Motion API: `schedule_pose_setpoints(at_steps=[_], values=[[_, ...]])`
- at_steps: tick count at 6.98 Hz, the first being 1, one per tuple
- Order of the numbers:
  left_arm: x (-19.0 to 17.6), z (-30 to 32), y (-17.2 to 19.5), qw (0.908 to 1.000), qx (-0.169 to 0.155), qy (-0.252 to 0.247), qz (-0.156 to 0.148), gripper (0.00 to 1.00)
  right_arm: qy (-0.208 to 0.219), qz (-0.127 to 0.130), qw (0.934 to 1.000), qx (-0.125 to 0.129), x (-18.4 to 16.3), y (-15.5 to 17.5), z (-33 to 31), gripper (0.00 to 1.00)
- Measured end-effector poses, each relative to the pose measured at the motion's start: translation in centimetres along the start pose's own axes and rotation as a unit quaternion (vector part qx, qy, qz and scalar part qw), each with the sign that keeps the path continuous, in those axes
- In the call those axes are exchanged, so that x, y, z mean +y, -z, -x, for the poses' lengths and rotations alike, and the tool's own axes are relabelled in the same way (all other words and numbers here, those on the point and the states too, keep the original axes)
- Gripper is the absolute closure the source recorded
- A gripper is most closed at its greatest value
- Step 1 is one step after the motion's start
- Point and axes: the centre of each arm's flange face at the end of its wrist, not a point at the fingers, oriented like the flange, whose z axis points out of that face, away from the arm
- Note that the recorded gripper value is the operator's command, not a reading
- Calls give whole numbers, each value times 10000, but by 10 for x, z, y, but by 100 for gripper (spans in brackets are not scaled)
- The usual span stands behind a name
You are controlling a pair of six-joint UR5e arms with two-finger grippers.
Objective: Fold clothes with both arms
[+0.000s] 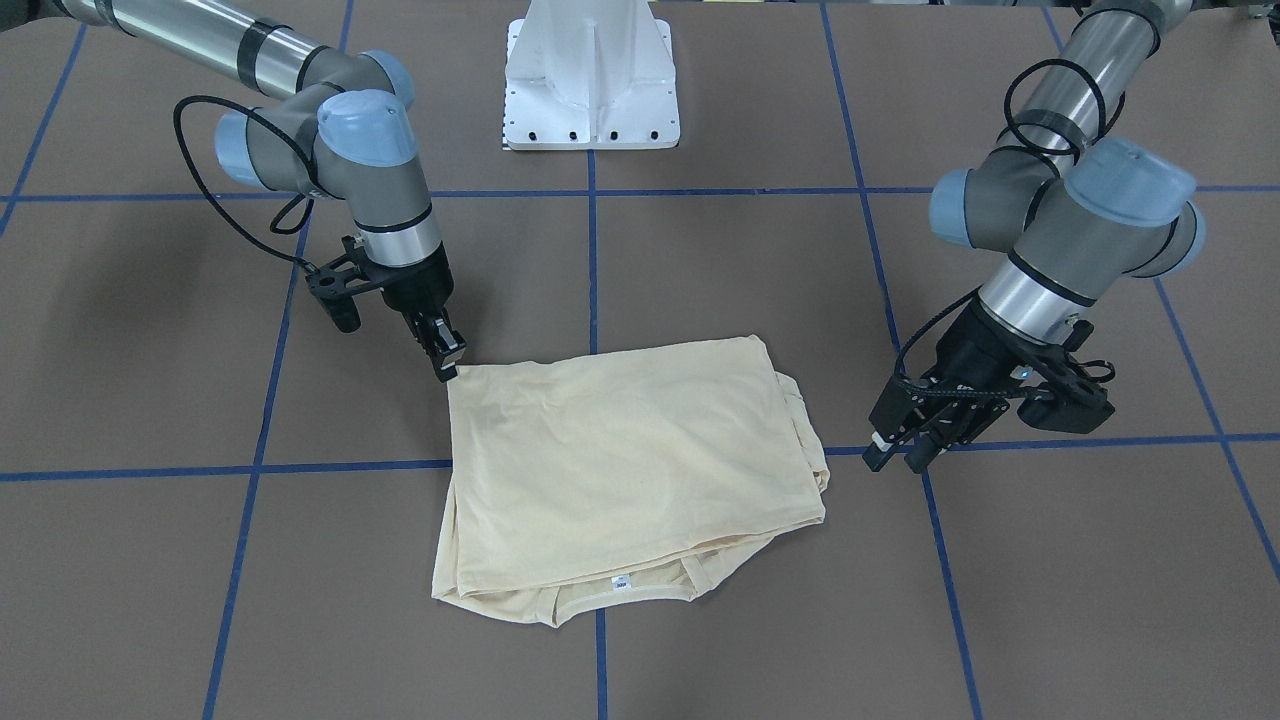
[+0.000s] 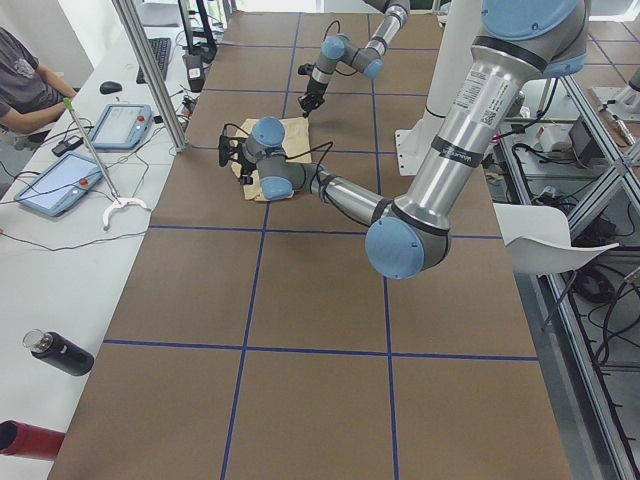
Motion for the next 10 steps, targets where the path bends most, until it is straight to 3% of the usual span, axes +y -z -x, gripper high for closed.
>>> schedule_pose_setpoints(at_steps=[2, 5, 6, 7, 8, 10], values=[[1, -2, 1, 10000, 25, -9, 27, 37, 65, 289, 9995, -104, -9, 60, -37, 100], [7, -15, 9, 9992, 218, -13, 339, 36, 520, 959, 9933, 390, 48, 111, -100, 100], [8, -19, 13, 9989, 265, -14, 392, 36, 625, 1199, 9892, 561, 60, 124, -116, 31], [11, -23, 17, 9984, 321, 12, 468, 32, 709, 1399, 9853, 677, 70, 136, -128, 0], [15, -28, 22, 9974, 397, 131, 592, 28, 764, 1548, 9825, 705, 77, 147, -135, 0], [42, -28, 27, 9944, 453, 485, 817, 23, 638, 1642, 9834, 430, 60, 186, -118, 0]])
